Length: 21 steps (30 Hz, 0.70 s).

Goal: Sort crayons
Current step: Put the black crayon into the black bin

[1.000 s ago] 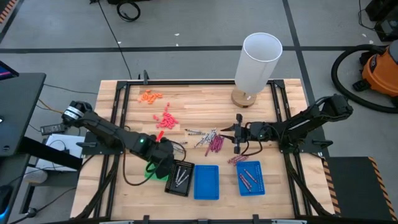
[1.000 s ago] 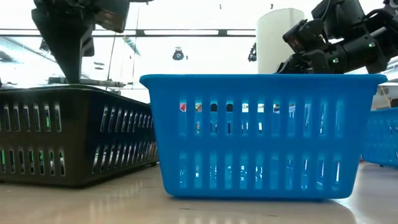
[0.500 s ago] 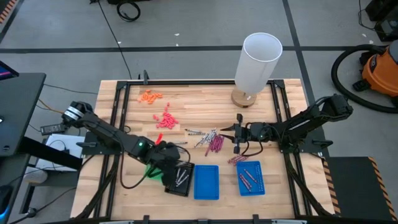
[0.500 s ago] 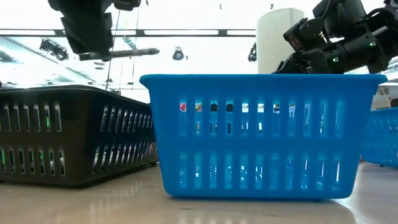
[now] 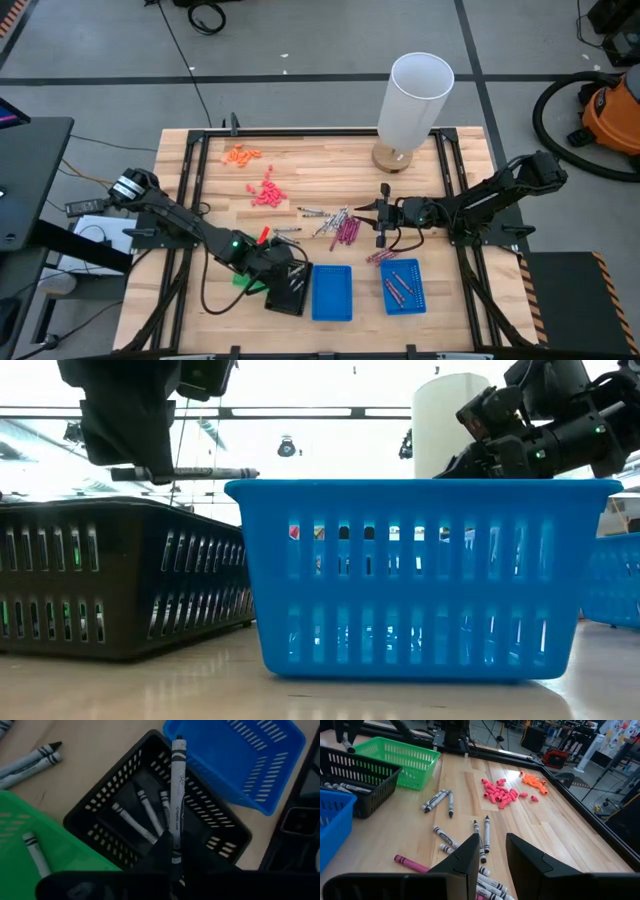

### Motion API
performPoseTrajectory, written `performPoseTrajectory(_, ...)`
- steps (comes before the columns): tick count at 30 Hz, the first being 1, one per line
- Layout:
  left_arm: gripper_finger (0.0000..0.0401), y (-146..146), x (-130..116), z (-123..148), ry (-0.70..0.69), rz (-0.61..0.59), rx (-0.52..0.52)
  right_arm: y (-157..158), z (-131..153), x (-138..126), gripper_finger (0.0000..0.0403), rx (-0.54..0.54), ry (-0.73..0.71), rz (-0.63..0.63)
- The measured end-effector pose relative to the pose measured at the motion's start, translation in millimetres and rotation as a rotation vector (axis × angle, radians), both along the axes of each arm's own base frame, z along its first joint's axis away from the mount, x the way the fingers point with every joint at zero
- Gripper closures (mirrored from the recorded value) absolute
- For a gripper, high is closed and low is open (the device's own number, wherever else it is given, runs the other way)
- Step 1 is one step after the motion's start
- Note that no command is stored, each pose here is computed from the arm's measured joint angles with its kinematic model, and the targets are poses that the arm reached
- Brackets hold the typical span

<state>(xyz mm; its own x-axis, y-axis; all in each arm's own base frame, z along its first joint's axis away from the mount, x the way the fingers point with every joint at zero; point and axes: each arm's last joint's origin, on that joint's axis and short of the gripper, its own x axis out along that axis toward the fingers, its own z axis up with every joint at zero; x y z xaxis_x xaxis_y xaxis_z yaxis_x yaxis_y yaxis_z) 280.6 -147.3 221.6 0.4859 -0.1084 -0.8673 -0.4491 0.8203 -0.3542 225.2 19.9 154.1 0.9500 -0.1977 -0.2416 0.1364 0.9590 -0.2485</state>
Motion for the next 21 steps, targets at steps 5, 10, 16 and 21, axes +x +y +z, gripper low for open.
performPoseTrajectory(5, 0.0337, 1.8, 1.2, -0.2, 0.006, 0.054, -0.028, 1.3, 0.0, -0.1, 0.0298, 0.002, 0.000, 0.006)
performPoseTrajectory(10, 0.0288, 2.1, 1.4, -6.6, 0.048, 0.080, -0.031, 4.7, 0.3, -0.4, 0.0298, -0.001, -0.003, 0.022)
performPoseTrajectory(16, 0.0245, 16.9, 6.7, -8.7, 0.057, -0.029, 0.064, 4.5, 1.4, -0.1, 0.0298, -0.007, -0.013, 0.021)
performPoseTrajectory(21, 0.0239, 44.2, 16.7, -8.9, 0.044, -0.158, 0.215, 4.4, 2.2, 0.1, 0.0298, -0.008, -0.022, 0.019)
